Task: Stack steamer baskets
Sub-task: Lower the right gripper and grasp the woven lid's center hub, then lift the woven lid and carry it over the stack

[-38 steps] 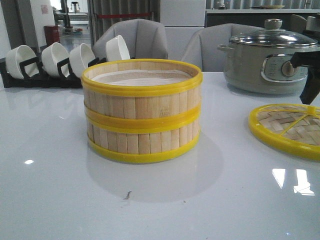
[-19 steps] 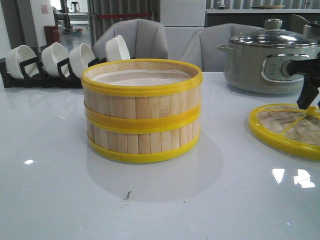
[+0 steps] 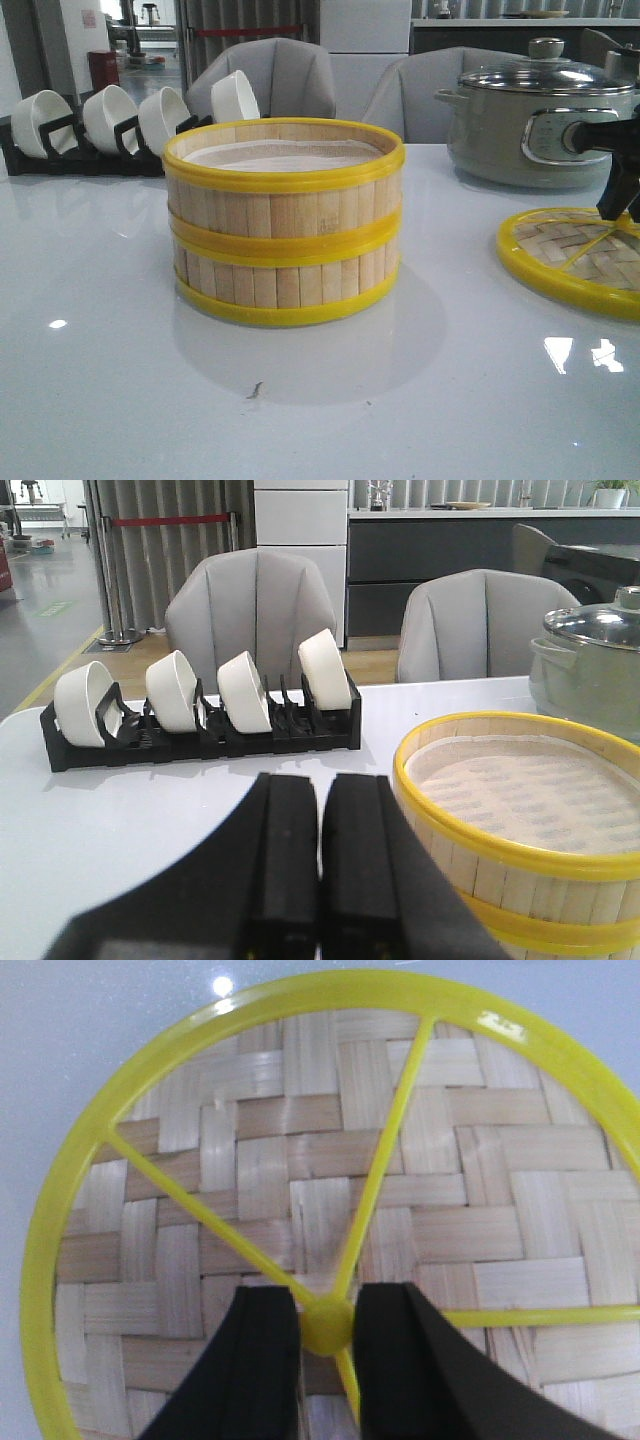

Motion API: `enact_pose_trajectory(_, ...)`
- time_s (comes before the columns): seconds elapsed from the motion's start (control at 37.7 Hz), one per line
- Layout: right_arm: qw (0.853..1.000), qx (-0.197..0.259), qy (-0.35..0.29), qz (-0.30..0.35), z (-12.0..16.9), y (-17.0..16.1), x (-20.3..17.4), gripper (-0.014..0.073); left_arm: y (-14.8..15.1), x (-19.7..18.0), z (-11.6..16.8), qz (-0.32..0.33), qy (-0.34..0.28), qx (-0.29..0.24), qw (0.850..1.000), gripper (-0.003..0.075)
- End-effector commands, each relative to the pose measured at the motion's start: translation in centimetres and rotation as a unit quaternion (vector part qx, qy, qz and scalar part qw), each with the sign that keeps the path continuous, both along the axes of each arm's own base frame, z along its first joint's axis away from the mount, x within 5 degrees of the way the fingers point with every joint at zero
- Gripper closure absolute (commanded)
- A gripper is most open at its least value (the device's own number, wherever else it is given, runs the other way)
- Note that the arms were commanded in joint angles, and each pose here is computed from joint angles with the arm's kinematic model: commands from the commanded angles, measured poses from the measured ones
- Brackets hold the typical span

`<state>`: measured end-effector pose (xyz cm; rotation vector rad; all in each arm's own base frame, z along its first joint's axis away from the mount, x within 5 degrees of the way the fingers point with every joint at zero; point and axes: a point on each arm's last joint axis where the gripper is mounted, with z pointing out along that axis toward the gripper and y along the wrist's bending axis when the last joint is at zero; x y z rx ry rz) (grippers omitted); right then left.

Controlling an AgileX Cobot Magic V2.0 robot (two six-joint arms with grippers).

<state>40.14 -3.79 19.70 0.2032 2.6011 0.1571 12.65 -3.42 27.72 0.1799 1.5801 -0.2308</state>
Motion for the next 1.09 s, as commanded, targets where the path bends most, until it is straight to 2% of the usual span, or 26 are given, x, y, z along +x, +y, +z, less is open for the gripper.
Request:
enact_pose_trajectory(0.0,0.999,-0.011,-0.047,0.002,2.4,0.1,0.5,0.0318,0.0,0.2,1.8,0.003,-0.056,-0.014,0.998,0.0624)
enact_pose_trajectory(0.27,0.999,-0.009,-0.038,0.012,1.6,0.8,0.8,0.0324,0.0,0.2,1.8,0.003,-0.056,-0.014,0.998,0.0624)
enact_pose_trajectory(0.4,0.999,-0.009,-0.036,0.016,1.5,1.2,0.8,0.0426,0.0,0.2,1.8,0.003,-0.056,-0.014,0.998,0.0624)
enact_pose_trajectory(0.48,0.999,-0.009,-0.036,0.018,1.6,1.3,0.8,0.0544,0.0,0.2,1.8,0.003,-0.056,-0.014,0.998,0.0624)
enact_pose_trajectory(0.61,0.999,-0.009,-0.043,0.024,2.3,1.8,0.6,0.054,0.0,0.2,1.8,0.003,-0.056,-0.014,0.998,0.0624)
enact_pose_trajectory(0.8,0.995,-0.012,-0.09,0.037,5.9,3.1,-0.2,0.0538,0.0,0.2,1.8,0.003,-0.056,-0.014,0.998,0.0624)
enact_pose_trajectory(1.06,0.98,-0.007,-0.19,0.065,13.8,5.5,-2.8,0.0538,0.0,0.2,1.8,0.003,-0.056,-0.014,0.998,0.0624)
